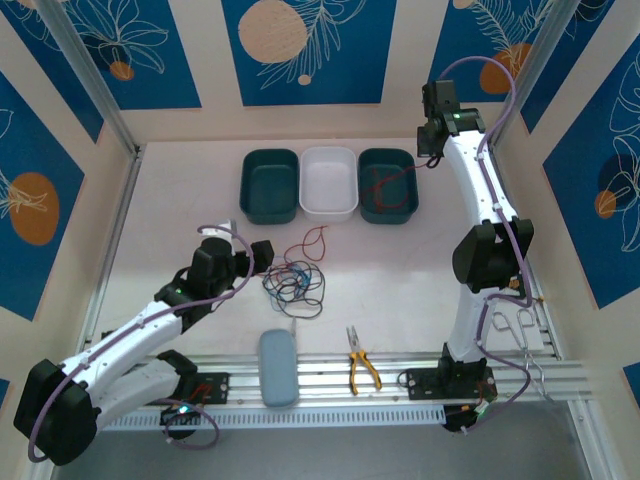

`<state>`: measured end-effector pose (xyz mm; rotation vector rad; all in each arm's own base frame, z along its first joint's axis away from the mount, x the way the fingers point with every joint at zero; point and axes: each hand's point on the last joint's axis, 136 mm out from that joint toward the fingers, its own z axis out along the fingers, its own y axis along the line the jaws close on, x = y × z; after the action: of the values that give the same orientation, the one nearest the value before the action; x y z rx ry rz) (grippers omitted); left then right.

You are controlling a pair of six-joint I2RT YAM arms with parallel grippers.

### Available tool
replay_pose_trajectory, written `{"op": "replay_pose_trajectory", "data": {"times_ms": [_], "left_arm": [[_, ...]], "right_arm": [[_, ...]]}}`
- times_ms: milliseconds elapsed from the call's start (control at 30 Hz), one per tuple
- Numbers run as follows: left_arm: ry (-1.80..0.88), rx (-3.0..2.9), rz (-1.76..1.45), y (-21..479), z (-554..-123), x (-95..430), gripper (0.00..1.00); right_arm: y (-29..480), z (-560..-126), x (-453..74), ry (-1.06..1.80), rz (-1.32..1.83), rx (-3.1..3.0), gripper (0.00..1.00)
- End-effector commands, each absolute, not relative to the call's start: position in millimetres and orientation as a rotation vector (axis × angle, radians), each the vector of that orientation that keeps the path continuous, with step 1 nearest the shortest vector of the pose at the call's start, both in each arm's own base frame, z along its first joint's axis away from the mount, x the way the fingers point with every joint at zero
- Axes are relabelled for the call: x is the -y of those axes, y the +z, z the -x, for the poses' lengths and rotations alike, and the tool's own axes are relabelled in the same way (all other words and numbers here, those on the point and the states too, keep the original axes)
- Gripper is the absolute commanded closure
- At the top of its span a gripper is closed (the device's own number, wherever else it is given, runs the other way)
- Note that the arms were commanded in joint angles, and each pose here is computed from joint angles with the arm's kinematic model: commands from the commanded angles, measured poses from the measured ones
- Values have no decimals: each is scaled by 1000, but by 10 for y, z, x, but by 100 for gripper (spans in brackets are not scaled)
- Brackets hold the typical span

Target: Untangle the cables

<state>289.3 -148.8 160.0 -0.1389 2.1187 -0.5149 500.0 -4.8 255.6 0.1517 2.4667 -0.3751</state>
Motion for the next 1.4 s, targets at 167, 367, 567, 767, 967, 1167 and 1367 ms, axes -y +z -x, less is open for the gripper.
{"op": "replay_pose_trajectory", "data": {"times_ms": [167,367,567,767,967,1167,1367], "left_arm": [[-514,-2121,150,1572,-2892,1474,0],[-526,-2121,144,1580,-2911,1507,0],[-534,-2126,138,1578,-2926,1537,0],[-538,-2128,138,1586,-2927,1543,0],[-538,-2138,142,1552,-2914,1539,0],[-528,-2146,143,1538,-2893,1517,0],[-525,-2152,144,1531,-2873,1504,0]], "right_arm": [[2843,-4835,140,-407,-163,-2422,100],[2908,-4762,150,-409,-171,-2413,100],[2871,-4740,115,-409,-142,-2411,100],[2642,-4772,109,-453,-119,-2462,100],[2344,-4905,-170,-370,-47,-2521,100],[1994,-5033,-457,-325,44,-2607,100],[1560,-5109,-644,-284,114,-2719,100]]}}
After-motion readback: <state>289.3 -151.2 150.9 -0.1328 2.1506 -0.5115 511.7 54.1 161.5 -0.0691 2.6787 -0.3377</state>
